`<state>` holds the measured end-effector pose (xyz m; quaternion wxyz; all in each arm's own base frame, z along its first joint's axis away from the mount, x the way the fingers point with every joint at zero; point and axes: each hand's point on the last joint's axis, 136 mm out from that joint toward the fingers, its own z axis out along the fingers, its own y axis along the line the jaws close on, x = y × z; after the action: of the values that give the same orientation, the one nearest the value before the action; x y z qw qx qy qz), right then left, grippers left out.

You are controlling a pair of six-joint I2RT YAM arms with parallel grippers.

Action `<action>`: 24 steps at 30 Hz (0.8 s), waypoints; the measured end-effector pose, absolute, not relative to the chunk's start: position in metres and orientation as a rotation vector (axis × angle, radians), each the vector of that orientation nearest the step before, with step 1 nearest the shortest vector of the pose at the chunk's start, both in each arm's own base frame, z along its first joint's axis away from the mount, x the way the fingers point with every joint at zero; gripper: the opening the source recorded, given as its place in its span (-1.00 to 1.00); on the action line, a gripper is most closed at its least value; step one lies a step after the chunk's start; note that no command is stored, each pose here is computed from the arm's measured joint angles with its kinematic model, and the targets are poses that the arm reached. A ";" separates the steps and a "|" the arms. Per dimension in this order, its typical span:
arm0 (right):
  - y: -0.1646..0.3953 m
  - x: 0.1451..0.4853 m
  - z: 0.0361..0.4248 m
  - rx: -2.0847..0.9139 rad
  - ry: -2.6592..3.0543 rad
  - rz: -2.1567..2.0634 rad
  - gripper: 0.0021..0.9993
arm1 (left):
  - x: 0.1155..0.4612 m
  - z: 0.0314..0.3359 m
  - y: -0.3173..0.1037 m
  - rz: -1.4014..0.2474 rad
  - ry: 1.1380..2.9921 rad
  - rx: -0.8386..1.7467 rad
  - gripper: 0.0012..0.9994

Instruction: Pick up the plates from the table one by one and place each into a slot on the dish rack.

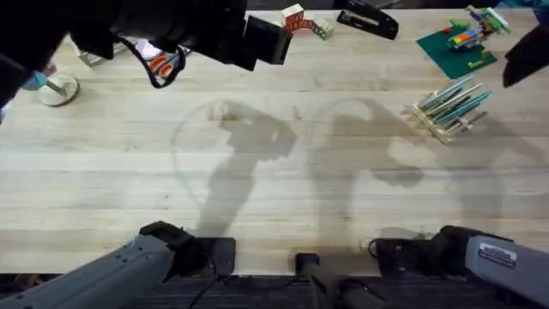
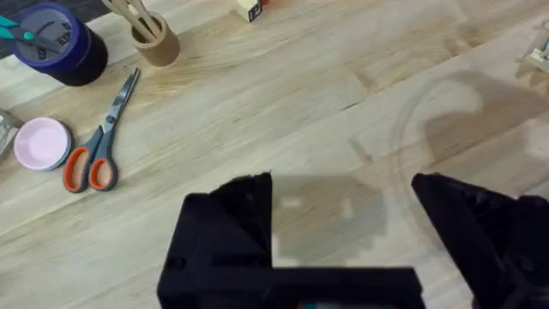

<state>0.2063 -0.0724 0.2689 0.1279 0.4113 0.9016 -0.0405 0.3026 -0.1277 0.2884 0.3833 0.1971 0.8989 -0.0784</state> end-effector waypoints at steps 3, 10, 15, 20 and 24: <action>-0.053 0.208 0.270 0.986 2.721 -0.002 0.99 | 0.303 0.288 -0.128 -0.200 2.292 0.503 0.99; -0.011 0.213 0.270 0.590 2.850 0.164 0.99 | 0.303 0.288 -0.128 -0.200 2.292 0.503 0.99; -0.006 0.214 0.269 0.522 2.867 0.180 0.99 | 0.303 0.288 -0.128 -0.200 2.292 0.503 0.99; -0.006 0.214 0.269 0.521 2.871 0.182 0.99 | 0.303 0.288 -0.128 -0.200 2.292 0.503 0.99; -0.006 0.212 0.268 0.523 2.878 0.181 0.99 | 0.303 0.288 -0.128 -0.200 2.292 0.503 0.99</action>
<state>0.2120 -0.0055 0.2682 0.1051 0.1775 0.9766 0.0615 0.3026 -0.1276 0.2883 0.3832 0.1971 0.8990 -0.0784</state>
